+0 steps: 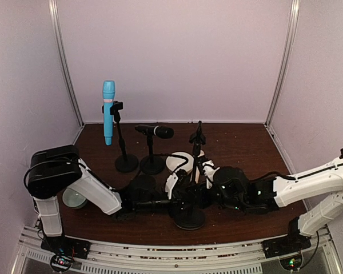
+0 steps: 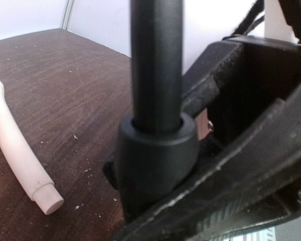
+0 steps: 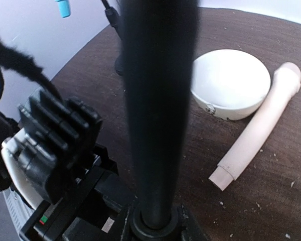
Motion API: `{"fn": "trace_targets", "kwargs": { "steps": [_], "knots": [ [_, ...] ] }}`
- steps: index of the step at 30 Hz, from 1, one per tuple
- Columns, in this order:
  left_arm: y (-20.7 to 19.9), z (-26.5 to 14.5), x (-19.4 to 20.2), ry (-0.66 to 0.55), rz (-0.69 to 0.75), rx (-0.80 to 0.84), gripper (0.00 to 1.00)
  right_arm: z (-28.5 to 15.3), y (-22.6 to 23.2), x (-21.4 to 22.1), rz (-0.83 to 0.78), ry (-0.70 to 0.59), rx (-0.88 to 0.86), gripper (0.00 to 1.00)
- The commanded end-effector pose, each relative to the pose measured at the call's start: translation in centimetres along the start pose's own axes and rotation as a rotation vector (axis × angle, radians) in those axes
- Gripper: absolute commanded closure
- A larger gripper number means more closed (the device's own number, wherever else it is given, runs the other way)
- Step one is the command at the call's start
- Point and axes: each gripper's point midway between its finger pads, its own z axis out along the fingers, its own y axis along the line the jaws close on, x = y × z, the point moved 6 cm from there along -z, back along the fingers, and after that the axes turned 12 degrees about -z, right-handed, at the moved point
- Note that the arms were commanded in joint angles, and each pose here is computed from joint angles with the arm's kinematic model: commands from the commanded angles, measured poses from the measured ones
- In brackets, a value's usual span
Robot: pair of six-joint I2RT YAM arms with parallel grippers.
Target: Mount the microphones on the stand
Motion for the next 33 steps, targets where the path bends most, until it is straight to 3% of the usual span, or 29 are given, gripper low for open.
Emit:
{"fn": "trace_targets", "kwargs": {
  "steps": [1, 4, 8, 14, 16, 24, 33],
  "knots": [
    [-0.3, -0.3, -2.2, -0.094, 0.029, -0.038, 1.0, -0.9, 0.5, -2.2, 0.008, -0.039, 0.05, 0.64],
    [-0.8, -0.6, -2.3, -0.096, 0.046, -0.008, 1.0, -1.8, 0.8, -2.8, -0.06, -0.016, -0.073, 0.46],
    [-1.6, -0.9, -2.2, -0.08, 0.081, 0.052, 1.0, -3.7, -0.1, -2.5, -0.14, -0.052, -0.198, 0.4],
    [-3.4, -1.6, -1.9, -0.071, 0.129, 0.221, 1.0, -6.4, -1.8, -1.2, -0.233, -0.218, -0.451, 0.45],
    [-3.9, -1.6, -1.8, -0.058, 0.135, 0.264, 1.0, -6.6, -2.7, -0.7, -0.28, -0.258, -0.45, 0.45],
    [-4.3, -1.1, -1.6, -0.029, 0.136, 0.303, 1.0, -4.7, -2.4, -0.1, -0.269, -0.242, -0.561, 0.43],
    [-4.1, -1.0, -1.3, -0.018, 0.126, 0.302, 1.0, -3.3, -1.5, -0.9, -0.264, -0.258, -0.628, 0.5]
  ]
}}
